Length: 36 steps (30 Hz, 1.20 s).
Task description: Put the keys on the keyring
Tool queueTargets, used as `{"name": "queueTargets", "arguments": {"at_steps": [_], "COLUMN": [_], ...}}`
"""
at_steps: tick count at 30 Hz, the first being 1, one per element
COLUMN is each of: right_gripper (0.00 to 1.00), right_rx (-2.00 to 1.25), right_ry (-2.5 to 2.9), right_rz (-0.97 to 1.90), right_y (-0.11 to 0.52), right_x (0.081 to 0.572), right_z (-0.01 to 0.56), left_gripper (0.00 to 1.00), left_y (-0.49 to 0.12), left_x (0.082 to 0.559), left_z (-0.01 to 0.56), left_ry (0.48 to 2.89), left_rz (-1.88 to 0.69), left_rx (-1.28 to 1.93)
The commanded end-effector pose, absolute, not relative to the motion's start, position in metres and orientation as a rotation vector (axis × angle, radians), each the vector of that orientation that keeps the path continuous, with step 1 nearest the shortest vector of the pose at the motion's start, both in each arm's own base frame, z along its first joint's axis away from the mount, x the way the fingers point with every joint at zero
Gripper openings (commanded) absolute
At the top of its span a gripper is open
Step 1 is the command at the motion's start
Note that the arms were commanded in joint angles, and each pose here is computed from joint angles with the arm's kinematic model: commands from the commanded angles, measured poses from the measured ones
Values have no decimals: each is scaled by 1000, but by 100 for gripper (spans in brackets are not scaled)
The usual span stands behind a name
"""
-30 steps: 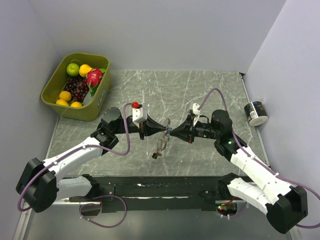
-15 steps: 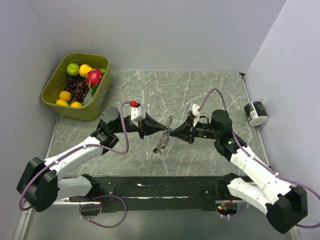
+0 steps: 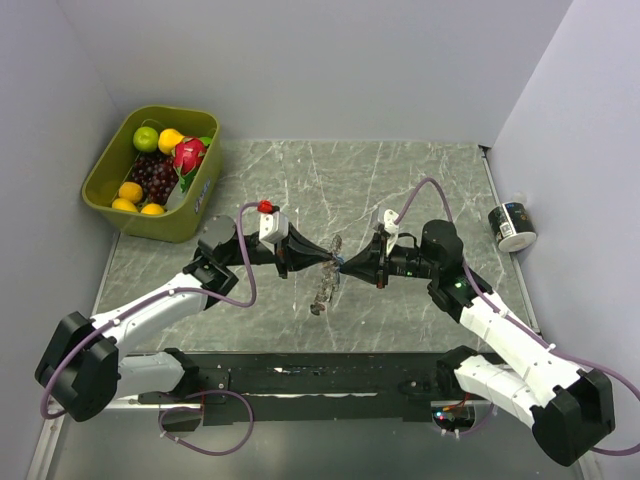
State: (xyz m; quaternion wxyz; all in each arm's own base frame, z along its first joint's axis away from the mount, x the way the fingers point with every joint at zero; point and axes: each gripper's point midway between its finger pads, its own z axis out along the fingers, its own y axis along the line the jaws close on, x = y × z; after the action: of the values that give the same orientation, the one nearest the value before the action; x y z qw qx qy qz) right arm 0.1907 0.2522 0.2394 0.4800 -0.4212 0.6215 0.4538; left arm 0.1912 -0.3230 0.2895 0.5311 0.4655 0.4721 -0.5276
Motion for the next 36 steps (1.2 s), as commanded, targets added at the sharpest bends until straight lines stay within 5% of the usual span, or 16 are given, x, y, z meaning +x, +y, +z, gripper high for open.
{"name": "queueTargets", "arguments": {"at_steps": [1,18,36], "right_gripper": [0,0,78], "right_rx": [-1048,-1089,-877], "right_ry": [1505,1523,1523], "right_rz": [1107,1170,936], "right_y": [252,261,241], "right_x": [190,180,212], "right_z": [235,227,239], "left_gripper": [1,1,1], "left_y": [-321,-318,-318], "left_x": [188,206,216], "left_z": [325,321,300], "left_ry": [963,1032,1121], "left_rz": [-1230,-1161,-1097], "left_rx": [1104,1013,1037]}}
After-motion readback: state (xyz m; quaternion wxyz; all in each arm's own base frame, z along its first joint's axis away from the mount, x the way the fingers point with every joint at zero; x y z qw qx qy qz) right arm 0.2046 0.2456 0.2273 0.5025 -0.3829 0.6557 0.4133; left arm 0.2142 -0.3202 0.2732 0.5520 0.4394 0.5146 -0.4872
